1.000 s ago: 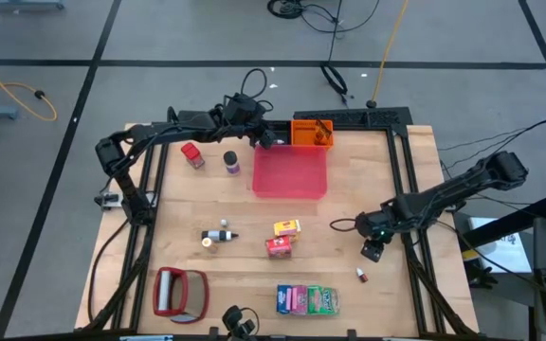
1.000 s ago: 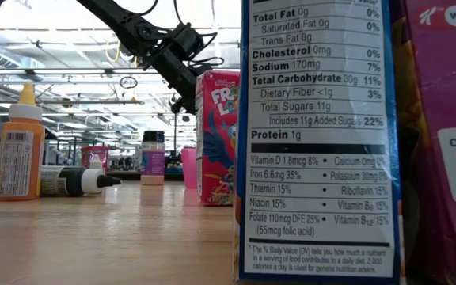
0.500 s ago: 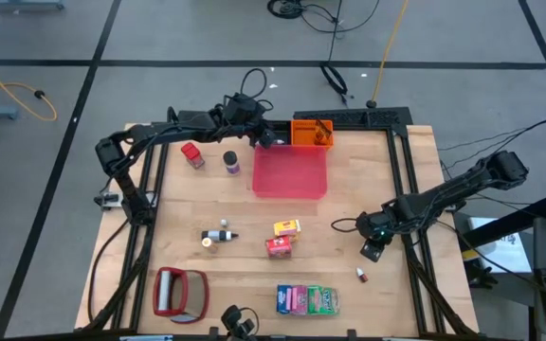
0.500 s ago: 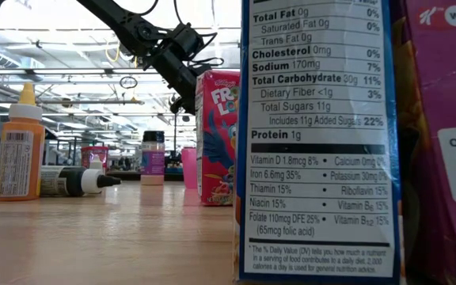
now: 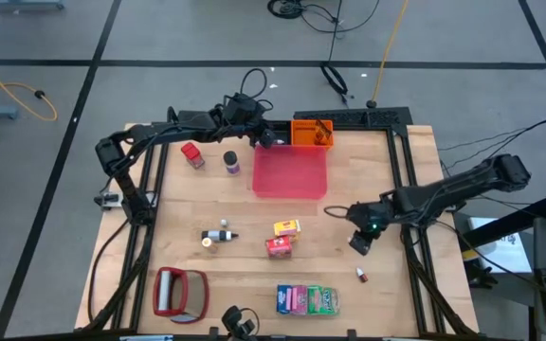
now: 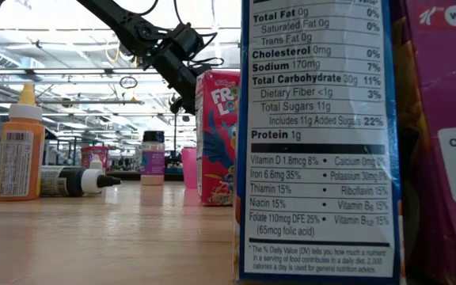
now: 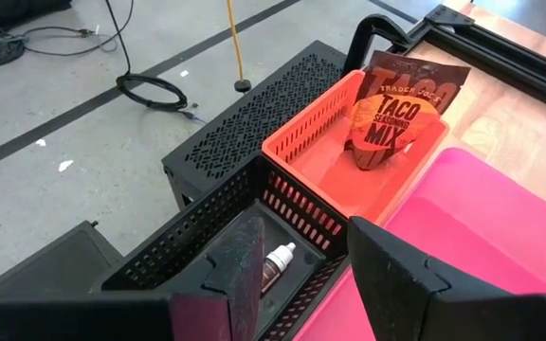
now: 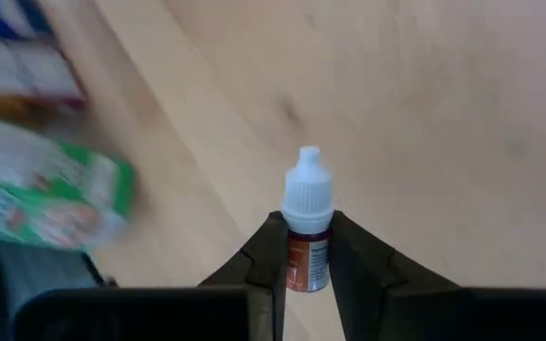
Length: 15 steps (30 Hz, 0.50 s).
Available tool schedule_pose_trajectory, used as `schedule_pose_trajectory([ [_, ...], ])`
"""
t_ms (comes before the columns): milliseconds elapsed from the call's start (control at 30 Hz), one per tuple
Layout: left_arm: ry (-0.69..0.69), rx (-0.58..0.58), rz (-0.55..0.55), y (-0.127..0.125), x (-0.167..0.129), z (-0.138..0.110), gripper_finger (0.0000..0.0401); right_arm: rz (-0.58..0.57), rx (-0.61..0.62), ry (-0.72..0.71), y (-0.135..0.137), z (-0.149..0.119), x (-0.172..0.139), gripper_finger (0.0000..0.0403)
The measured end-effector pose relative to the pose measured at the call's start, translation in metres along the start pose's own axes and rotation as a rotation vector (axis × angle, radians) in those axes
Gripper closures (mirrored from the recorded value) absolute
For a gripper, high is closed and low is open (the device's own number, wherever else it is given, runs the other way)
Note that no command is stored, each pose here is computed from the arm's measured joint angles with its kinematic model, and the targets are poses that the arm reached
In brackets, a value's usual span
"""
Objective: Pick & Place Kitchen Items
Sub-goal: Put the small orange food coloring bottle into the black bin
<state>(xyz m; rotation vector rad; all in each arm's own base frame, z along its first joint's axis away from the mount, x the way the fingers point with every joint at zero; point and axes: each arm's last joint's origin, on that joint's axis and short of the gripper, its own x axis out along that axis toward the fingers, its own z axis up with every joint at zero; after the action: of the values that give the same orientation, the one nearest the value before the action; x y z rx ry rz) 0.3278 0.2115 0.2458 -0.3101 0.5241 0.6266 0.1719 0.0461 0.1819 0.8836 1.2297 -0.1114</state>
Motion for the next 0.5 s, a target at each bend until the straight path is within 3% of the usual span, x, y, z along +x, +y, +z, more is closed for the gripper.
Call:
schedule_pose_trajectory([
  [500, -0.010, -0.004, -0.005, 0.000, 0.000, 0.001, 0.0244, 0.209, -0.193, -0.558, 0.050, 0.062, -0.092, 0.0354],
])
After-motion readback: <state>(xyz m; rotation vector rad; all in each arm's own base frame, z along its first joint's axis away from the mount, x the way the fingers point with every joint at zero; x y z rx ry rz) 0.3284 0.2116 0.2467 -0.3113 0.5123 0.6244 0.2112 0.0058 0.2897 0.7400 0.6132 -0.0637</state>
